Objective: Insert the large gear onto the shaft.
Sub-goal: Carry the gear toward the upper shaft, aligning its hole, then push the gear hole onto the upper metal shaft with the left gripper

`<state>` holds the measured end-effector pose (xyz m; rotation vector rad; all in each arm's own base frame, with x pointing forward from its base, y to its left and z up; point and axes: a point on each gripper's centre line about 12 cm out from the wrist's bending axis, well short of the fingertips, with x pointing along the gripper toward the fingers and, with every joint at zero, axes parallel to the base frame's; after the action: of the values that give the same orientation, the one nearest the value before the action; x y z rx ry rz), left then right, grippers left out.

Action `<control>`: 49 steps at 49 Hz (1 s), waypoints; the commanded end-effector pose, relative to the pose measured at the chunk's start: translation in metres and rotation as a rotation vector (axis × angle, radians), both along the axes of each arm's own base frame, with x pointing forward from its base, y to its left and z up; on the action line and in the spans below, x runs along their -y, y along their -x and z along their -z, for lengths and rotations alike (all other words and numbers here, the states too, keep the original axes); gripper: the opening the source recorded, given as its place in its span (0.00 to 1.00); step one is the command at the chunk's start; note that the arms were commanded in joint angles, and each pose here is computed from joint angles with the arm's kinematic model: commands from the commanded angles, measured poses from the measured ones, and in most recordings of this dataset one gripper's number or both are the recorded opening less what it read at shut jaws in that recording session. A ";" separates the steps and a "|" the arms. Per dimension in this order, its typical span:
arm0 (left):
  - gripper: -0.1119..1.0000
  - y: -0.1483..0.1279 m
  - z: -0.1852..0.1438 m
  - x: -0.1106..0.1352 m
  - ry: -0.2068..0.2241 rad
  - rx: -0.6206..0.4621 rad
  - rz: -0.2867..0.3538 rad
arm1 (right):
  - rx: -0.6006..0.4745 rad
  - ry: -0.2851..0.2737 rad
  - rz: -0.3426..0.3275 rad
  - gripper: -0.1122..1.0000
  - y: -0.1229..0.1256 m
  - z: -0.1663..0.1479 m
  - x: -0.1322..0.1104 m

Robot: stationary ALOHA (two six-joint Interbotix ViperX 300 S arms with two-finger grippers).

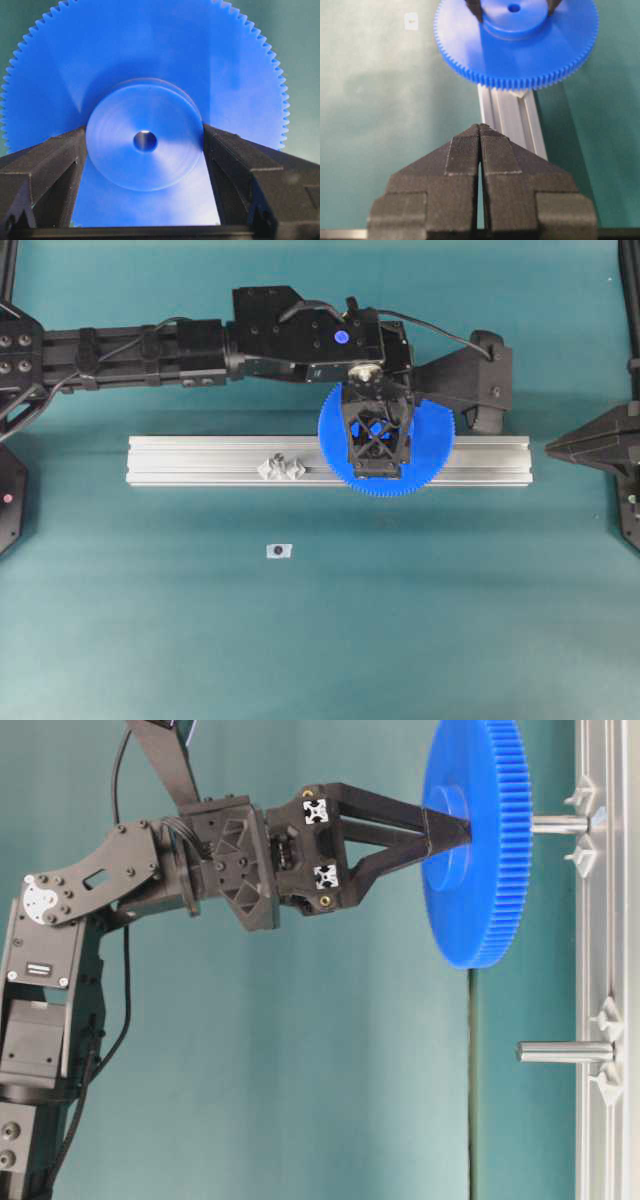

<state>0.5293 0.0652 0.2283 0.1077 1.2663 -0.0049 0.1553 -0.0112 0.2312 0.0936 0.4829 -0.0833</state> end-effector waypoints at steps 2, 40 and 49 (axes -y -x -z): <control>0.79 0.003 -0.035 -0.001 -0.011 0.079 -0.004 | 0.005 -0.009 0.007 0.11 -0.002 -0.003 0.000; 0.79 -0.006 -0.006 0.007 0.007 0.068 -0.025 | 0.005 -0.009 0.010 0.11 -0.002 -0.003 0.001; 0.79 -0.008 0.002 0.012 0.012 0.073 -0.029 | 0.007 -0.009 0.010 0.11 -0.001 -0.003 0.001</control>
<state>0.5359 0.0601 0.2110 0.0734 1.2423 0.0188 0.1552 -0.0117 0.2311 0.0944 0.4843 -0.0862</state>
